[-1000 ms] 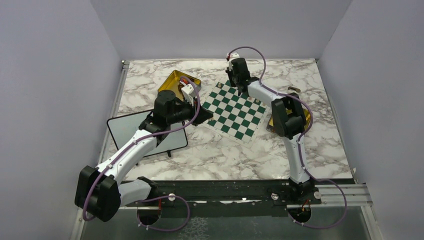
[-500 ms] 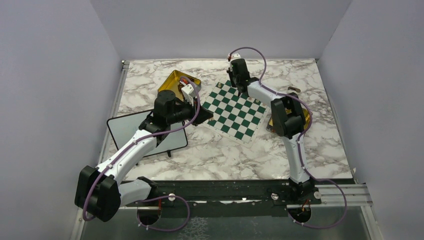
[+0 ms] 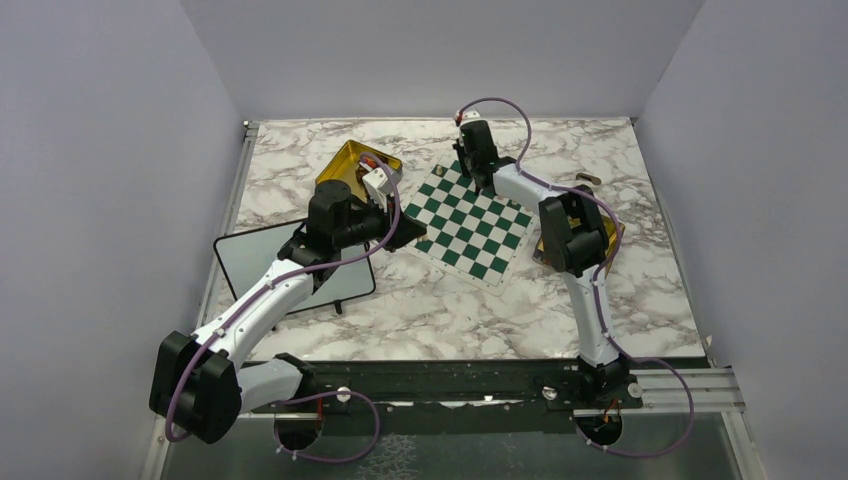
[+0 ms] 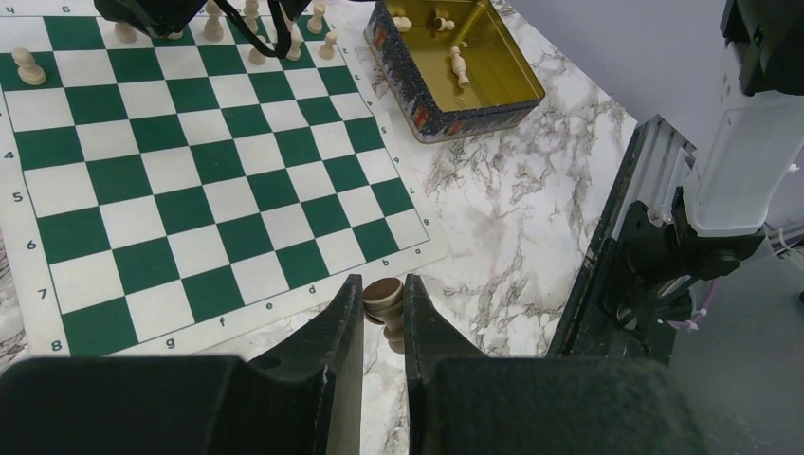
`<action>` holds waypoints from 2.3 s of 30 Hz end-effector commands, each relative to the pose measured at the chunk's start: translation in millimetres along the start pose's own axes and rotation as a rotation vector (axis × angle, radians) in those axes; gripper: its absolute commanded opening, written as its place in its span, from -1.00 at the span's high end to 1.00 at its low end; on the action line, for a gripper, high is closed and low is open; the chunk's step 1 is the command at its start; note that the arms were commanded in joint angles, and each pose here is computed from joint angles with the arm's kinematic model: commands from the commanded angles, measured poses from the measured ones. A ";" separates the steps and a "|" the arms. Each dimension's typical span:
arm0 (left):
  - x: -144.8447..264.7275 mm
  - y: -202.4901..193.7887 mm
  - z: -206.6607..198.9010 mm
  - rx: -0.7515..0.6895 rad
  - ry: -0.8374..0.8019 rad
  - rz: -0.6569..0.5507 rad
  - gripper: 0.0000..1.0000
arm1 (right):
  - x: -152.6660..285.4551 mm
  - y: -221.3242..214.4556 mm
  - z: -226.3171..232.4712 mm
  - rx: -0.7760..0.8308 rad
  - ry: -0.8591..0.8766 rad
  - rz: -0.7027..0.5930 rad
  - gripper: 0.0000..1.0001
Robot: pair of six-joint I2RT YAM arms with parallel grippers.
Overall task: Set up the chess pieces on the board
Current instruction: Place the chess piece on the chessboard.
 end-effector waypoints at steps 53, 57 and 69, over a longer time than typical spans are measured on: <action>7.8 30.0 -13.0 0.183 0.044 -0.222 1.00 | 188.1 60.7 24.0 -0.455 0.619 -0.133 0.00; 7.9 40.8 -11.0 0.232 0.076 -0.293 1.00 | 223.9 56.8 40.7 -0.652 0.844 -0.168 0.00; 8.0 75.1 -11.8 0.392 0.079 -0.507 1.00 | 290.2 56.8 41.5 -1.076 1.190 -0.311 -0.12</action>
Point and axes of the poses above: each gripper's point midway between its finger pads, its own x axis back along the fingers, its own z axis along the line the jaws close on, y = z × x, the point moved 6 cm from there along x, back along the fingers, and after that the axes turned 6 degrees about x, right-handed, at the moved point
